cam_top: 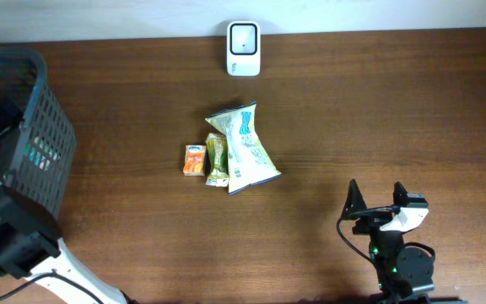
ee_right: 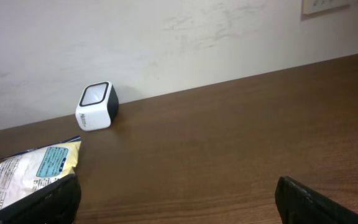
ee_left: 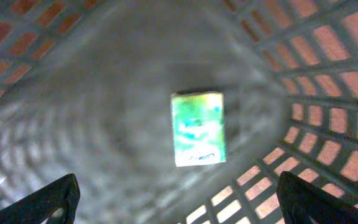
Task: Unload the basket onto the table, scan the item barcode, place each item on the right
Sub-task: 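Reach into the basket and grasp the green tissue pack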
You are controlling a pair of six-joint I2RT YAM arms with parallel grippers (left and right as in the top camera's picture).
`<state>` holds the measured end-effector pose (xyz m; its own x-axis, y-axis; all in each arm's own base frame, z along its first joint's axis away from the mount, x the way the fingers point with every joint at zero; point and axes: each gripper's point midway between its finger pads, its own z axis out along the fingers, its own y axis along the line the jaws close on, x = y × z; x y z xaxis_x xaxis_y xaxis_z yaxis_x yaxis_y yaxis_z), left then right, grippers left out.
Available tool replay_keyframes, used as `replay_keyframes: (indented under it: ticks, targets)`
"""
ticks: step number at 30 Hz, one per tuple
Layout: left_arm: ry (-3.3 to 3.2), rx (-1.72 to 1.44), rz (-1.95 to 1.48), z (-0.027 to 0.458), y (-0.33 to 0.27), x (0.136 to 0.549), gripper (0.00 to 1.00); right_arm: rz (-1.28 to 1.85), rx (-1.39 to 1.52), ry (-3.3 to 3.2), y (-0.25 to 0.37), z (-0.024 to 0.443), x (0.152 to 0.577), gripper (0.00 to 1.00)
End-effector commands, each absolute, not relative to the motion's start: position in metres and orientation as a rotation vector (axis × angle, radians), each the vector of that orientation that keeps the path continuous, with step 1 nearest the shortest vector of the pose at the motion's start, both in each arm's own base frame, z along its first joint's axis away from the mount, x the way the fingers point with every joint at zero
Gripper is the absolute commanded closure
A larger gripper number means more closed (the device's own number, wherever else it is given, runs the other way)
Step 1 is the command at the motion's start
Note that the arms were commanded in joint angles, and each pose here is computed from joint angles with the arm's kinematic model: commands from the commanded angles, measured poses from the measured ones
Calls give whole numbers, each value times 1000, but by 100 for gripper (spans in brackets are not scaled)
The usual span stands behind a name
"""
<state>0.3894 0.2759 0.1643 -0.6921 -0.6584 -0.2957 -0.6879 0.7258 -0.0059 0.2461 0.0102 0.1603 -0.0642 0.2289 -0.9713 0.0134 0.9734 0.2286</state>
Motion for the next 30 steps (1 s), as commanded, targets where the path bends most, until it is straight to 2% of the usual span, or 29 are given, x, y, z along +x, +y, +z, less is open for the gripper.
replay_keyframes:
  ticks: [1,10,15,20,26,30]
  targets:
    - [2713,-967,48,140,269,402,1,182,194,1638,11,157,246,1]
    - [2820,-990,2,74,273,407,1,182,194,1638,11,157,246,1]
    - [2831,-952,-28,55,274,415,7,182,194,1638,11,156,246,1]
    - [2827,-949,-25,46,277,419,27,182,194,1638,11,157,246,1]
    - [2875,-968,-49,23,274,415,33,182,194,1638,11,156,246,2]
    - [2887,-973,-55,23,272,412,48,182,194,1638,11,157,246,1]
